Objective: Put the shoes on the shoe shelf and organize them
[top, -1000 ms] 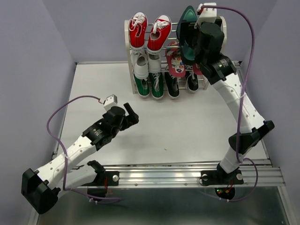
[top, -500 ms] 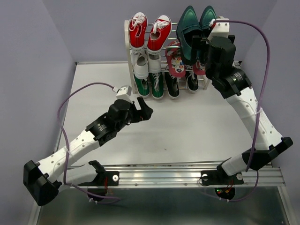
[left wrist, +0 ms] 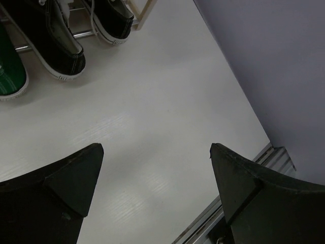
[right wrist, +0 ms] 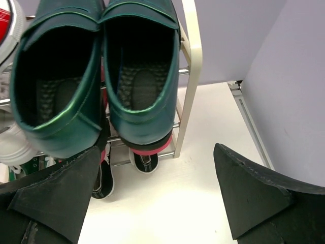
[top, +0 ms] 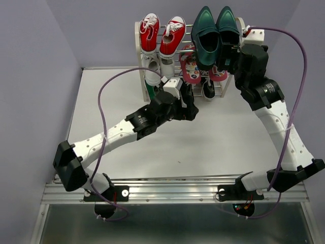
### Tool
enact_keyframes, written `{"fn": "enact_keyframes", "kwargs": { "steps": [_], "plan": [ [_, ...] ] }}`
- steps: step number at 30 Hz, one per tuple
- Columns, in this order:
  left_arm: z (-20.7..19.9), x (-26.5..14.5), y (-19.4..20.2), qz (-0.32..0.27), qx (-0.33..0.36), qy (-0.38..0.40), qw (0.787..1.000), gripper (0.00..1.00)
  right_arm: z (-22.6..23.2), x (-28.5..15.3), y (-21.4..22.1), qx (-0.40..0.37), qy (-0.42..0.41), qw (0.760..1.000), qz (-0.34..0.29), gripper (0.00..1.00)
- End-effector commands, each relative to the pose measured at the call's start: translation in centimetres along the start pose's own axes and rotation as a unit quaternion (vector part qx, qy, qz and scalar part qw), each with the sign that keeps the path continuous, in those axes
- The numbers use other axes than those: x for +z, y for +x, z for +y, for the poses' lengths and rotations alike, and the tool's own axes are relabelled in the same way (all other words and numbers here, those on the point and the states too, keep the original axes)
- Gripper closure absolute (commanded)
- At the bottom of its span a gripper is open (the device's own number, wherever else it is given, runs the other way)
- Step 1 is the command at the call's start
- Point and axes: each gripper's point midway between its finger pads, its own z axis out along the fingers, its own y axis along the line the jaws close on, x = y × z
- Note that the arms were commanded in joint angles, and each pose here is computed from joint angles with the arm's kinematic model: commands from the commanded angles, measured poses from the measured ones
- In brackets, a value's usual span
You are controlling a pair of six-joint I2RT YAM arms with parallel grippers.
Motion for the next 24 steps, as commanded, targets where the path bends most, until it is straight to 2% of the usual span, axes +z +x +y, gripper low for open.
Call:
{"fn": "enact_keyframes", "kwargs": {
  "steps": [1, 4, 5, 8, 9, 11, 13, 16, 19, 20, 23, 24],
  "plan": [
    [-4.5, 0.6, -7.1, -0.087, -0.002, 0.036, 0.996, 0.01, -0.6, 1.3, -0.4, 0.025, -0.022, 0.999, -0.002, 0.04],
    [-5.0, 3.1, -7.2, -0.082, 0.004, 0.029, 0.996, 0.03, -0.8, 2.7, -0.2, 0.025, -0.025, 0.999, 0.005, 0.08],
    [-5.9, 3.3, -8.5, -0.093, 0.006, 0.037, 0.995, 0.05, -0.1, 2.9, -0.2, 0.015, -0.045, 0.999, 0.006, 0.10],
    [-5.9, 6.4, -8.1, -0.084, 0.014, 0.021, 0.996, 0.20, 1.1, 4.3, 0.0, 0.005, -0.075, 0.997, 0.014, 0.14],
    [-6.1, 6.8, -8.4, -0.087, 0.015, 0.020, 0.996, 0.31, 1.4, 4.5, 0.1, 0.002, -0.081, 0.997, 0.015, 0.14],
    [-6.3, 7.9, -9.2, -0.099, 0.014, 0.011, 0.995, 0.37, 1.7, 5.1, -0.1, -0.001, -0.089, 0.996, 0.009, 0.15],
    [-6.3, 8.5, -9.7, -0.107, 0.017, 0.005, 0.994, 0.39, 2.3, 5.7, -0.1, -0.002, -0.096, 0.995, 0.009, 0.16],
    [-5.8, 9.7, -10.2, -0.111, 0.024, -0.018, 0.993, 0.46, 1.8, 6.6, -0.2, 0.004, -0.090, 0.996, 0.009, 0.21],
    [-5.2, 10.8, -10.8, -0.119, 0.033, -0.046, 0.991, 0.50, 1.9, 7.1, 0.0, 0.008, -0.093, 0.996, 0.013, 0.36],
    [-5.0, 11.1, -11.4, -0.127, 0.033, -0.057, 0.990, 0.50, 2.0, 7.1, -0.1, 0.010, -0.095, 0.995, 0.013, 0.50],
    [-5.1, 11.3, -12.6, -0.139, 0.037, -0.062, 0.988, 0.50, 1.9, 6.8, -1.3, 0.019, -0.095, 0.995, -0.005, 0.73],
    [-5.2, 11.3, -13.2, -0.145, 0.037, -0.059, 0.987, 0.50, 1.9, 6.6, -1.9, 0.021, -0.096, 0.995, -0.014, 0.74]
  ]
}}
